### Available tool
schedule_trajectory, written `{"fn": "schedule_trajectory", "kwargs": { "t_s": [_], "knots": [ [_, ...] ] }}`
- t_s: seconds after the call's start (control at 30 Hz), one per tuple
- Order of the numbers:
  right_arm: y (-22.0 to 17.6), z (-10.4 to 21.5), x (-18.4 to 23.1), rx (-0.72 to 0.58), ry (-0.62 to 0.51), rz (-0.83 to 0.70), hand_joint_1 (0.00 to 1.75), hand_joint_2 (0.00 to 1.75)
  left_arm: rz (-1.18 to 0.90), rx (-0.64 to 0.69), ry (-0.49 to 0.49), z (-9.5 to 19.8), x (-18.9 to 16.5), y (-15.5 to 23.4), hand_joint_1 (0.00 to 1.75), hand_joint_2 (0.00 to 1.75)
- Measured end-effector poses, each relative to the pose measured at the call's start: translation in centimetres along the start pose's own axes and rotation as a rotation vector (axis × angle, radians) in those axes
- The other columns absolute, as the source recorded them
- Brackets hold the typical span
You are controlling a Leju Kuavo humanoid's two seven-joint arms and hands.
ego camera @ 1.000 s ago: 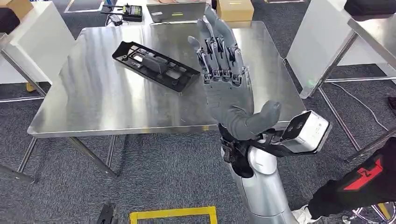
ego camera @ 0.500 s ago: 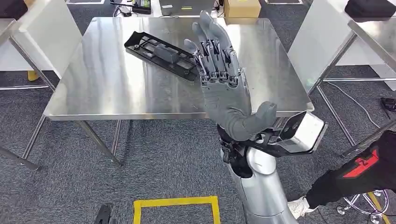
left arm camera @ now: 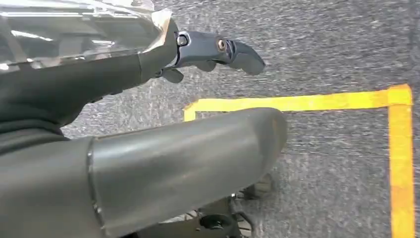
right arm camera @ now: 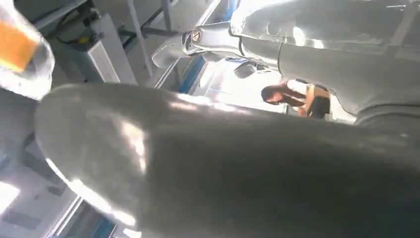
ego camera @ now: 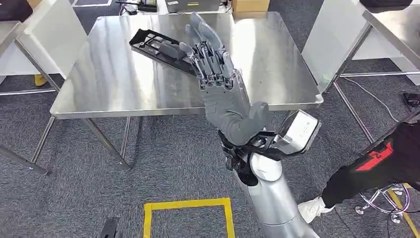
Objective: Take the parts from the cabinet and place them on the table.
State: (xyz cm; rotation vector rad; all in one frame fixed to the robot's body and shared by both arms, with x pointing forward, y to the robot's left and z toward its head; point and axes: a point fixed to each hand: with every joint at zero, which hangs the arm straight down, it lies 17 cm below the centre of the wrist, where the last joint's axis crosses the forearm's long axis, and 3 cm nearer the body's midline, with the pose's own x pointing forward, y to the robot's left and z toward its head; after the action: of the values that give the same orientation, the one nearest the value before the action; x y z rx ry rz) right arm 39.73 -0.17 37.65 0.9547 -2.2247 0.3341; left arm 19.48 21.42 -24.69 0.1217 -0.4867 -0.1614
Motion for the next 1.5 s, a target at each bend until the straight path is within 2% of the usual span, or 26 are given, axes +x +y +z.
{"fn": "schedule_trajectory", "kwargs": {
  "t_s": [0.23, 0.6, 1.33, 1.5],
  "knots": [
    [0.3, 0.0, -0.6, -0.009, 0.016, 0.005, 0.0, 0.0, 0.012, 0.006, -0.043, 0.1, 0.3, 0.2, 0.0, 0.0],
    [0.3, 1.2, -1.7, -0.016, 0.052, 0.009, 0.0, 0.0, 0.018, 0.008, -0.034, 0.4, -1.2, 0.2, 0.0, 0.0],
    [1.1, 0.5, -1.4, -0.002, 0.039, 0.002, 0.0, 0.0, 0.045, 0.021, -0.029, 0.6, -2.1, 0.3, 0.0, 0.0],
    [0.3, 1.5, -2.9, -0.019, 0.087, 0.033, 0.0, 0.0, 0.048, 0.021, -0.027, 0.7, -2.5, 0.4, 0.0, 0.0]
  ]
}}
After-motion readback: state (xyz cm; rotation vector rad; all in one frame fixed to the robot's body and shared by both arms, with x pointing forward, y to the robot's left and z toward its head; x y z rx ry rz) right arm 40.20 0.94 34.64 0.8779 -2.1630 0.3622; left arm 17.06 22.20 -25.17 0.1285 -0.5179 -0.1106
